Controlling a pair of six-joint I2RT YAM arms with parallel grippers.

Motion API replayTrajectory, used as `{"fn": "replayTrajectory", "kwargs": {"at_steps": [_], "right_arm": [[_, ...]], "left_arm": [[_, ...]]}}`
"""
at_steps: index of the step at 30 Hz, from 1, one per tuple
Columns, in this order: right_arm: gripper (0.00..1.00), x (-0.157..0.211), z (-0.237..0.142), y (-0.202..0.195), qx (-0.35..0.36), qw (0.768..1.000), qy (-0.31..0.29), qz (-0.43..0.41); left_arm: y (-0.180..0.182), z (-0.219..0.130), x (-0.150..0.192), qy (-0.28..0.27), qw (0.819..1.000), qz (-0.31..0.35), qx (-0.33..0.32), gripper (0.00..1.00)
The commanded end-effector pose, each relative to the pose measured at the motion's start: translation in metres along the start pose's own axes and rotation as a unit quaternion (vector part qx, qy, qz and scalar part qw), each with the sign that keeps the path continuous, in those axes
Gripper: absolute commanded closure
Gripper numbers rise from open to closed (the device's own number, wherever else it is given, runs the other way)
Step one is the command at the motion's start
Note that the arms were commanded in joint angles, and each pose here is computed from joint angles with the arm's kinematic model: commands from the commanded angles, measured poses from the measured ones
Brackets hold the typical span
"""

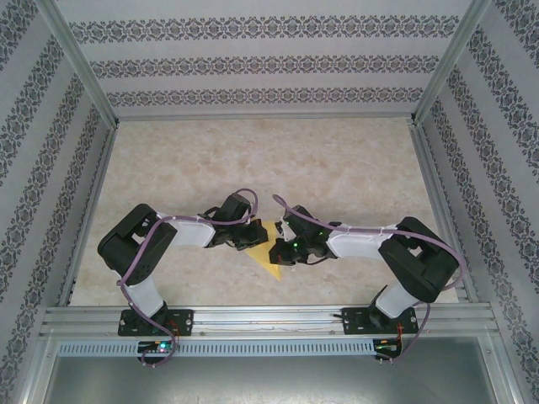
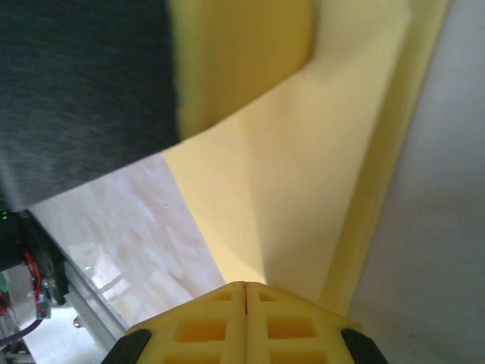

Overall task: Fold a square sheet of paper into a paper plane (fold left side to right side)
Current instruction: Fourth fold the wing at the center of the table.

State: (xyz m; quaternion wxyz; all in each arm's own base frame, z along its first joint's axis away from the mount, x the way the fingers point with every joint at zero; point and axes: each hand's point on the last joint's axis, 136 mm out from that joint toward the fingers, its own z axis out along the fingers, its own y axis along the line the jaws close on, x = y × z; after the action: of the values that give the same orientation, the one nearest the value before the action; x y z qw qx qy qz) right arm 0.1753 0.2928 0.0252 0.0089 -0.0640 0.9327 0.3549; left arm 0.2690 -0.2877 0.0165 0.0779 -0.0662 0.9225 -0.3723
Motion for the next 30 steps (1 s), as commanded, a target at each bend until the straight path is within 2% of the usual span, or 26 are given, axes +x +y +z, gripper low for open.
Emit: {"fn": "replayTrajectory", "kwargs": {"at_steps": [1,11,17,25,30], "right_arm": [[1.0,0.002,0.002,-0.013,0.027,1.0,0.0,-0.004],[1.0,0.013,0.007,-0.028,0.041,0.999,0.017,0.003],[1.0,0.021,0.009,-0.042,0.062,0.998,0.026,0.011],[1.0,0.035,0.004,-0.072,0.134,0.99,0.043,0.01],[1.0,0.039,0.004,-0.087,0.166,0.985,0.049,-0.001]], "left_arm": [[0.051,0.003,0.019,0.017,0.995,-0.029,-0.097,0.98],[0.048,0.002,0.017,0.014,0.995,-0.026,-0.095,0.97],[0.034,-0.002,0.009,0.006,0.996,-0.016,-0.082,0.94],[-0.006,-0.036,-0.014,-0.049,0.997,0.027,-0.045,0.9],[-0.019,-0.049,-0.006,-0.049,0.997,0.056,-0.016,0.93]]}}
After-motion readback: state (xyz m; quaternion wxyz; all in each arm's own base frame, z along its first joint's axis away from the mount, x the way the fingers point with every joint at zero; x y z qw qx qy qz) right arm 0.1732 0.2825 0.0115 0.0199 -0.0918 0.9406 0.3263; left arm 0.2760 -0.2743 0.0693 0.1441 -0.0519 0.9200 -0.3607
